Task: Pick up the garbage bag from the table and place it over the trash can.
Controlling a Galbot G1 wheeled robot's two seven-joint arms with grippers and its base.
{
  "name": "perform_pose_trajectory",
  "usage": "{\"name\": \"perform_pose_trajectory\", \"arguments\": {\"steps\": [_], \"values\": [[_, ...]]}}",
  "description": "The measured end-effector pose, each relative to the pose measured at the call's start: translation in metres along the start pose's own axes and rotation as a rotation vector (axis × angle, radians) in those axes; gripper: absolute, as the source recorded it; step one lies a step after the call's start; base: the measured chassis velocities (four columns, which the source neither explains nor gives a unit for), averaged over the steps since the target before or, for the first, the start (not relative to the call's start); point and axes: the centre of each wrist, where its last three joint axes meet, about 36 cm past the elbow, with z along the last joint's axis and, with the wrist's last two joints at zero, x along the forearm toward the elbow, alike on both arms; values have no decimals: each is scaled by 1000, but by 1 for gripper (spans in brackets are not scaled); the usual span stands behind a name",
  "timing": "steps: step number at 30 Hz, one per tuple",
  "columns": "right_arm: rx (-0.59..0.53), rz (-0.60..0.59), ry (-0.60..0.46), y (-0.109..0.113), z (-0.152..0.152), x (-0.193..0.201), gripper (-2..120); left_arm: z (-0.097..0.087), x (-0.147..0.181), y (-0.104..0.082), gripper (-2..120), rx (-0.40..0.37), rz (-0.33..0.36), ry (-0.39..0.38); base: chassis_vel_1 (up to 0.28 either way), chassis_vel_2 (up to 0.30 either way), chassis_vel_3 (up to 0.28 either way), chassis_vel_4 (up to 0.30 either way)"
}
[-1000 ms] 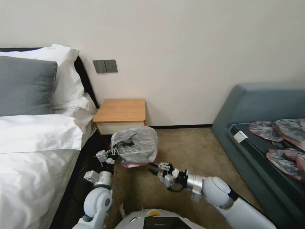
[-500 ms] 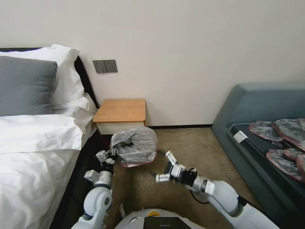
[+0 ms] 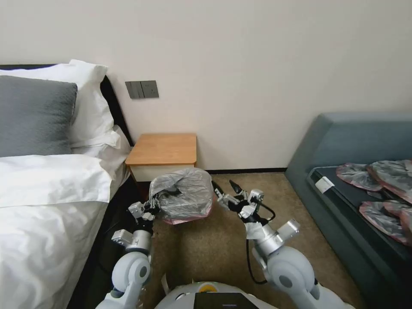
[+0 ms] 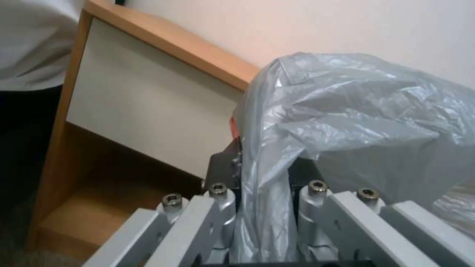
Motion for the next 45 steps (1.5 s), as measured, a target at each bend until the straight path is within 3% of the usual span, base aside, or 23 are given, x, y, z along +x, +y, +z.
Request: {"name": "perform_pose_trajectory", "arguments": {"steps": [5,12,25,40,45], "values": [[-154,21,23,-21,13,-14,100,-4,1,-3,10,34,6,-6,0,0,0,0],[-222,21,35,-51,39,-20,100,-11,2,-7,10,108,-1,15,0,0,0,0],[-315,-60,-37,-38,48,-34,100,-12,3,-6,10,225,-7,75,0,0,0,0],[-327,-70,-62,-45,57,-38,100,-18,4,-10,10,269,8,85,0,0,0,0],[-327,-82,-69,-43,58,-41,89,-17,6,-11,10,272,8,91,0,0,0,0]]}}
